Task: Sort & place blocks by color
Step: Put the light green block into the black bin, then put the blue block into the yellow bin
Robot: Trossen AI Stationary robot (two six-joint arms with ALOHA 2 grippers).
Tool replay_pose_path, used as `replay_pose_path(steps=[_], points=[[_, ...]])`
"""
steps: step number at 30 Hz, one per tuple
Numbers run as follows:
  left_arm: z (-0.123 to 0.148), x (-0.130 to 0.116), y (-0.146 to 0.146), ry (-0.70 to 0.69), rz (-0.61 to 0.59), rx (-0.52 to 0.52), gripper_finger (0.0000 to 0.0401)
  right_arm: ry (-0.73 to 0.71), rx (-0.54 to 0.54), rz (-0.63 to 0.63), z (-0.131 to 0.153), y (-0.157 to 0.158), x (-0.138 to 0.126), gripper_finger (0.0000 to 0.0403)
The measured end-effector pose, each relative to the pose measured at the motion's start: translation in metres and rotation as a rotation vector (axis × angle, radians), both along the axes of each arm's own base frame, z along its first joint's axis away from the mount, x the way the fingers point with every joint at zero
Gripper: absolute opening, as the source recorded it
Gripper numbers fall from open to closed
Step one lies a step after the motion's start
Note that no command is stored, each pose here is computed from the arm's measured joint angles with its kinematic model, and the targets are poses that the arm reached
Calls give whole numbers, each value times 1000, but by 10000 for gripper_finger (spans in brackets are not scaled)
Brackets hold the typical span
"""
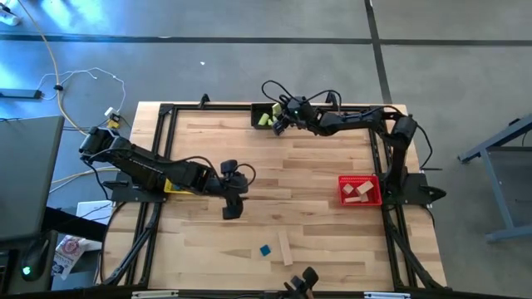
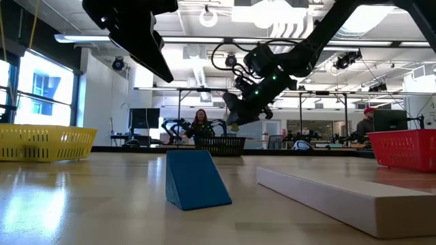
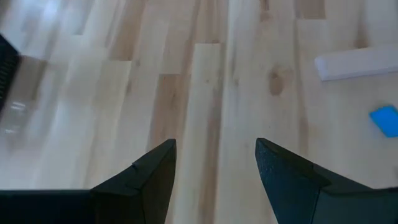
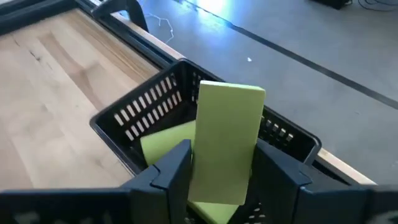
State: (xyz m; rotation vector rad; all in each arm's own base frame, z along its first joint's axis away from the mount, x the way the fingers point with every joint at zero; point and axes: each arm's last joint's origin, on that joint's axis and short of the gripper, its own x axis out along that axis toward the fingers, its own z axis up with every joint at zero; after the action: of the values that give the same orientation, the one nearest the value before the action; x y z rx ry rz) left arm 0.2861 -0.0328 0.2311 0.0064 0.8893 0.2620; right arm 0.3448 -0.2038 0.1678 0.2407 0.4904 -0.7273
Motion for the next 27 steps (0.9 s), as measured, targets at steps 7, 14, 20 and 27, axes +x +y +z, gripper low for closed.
replay_pose_path(steps=[7, 14, 20, 27], points=[[0, -1, -9, -1, -46, -26, 207, -40, -17, 4, 4, -2, 1, 184], [1, -1, -15, -1, -115, 6, 207, -51, -14, 24, 11, 1, 1, 205], [1, 0, -19, -5, -172, 16, 207, -14, 37, 135, 33, 18, -7, 205], [2, 0, -21, -6, -188, 23, 207, 17, 184, 327, 61, 56, -18, 206]])
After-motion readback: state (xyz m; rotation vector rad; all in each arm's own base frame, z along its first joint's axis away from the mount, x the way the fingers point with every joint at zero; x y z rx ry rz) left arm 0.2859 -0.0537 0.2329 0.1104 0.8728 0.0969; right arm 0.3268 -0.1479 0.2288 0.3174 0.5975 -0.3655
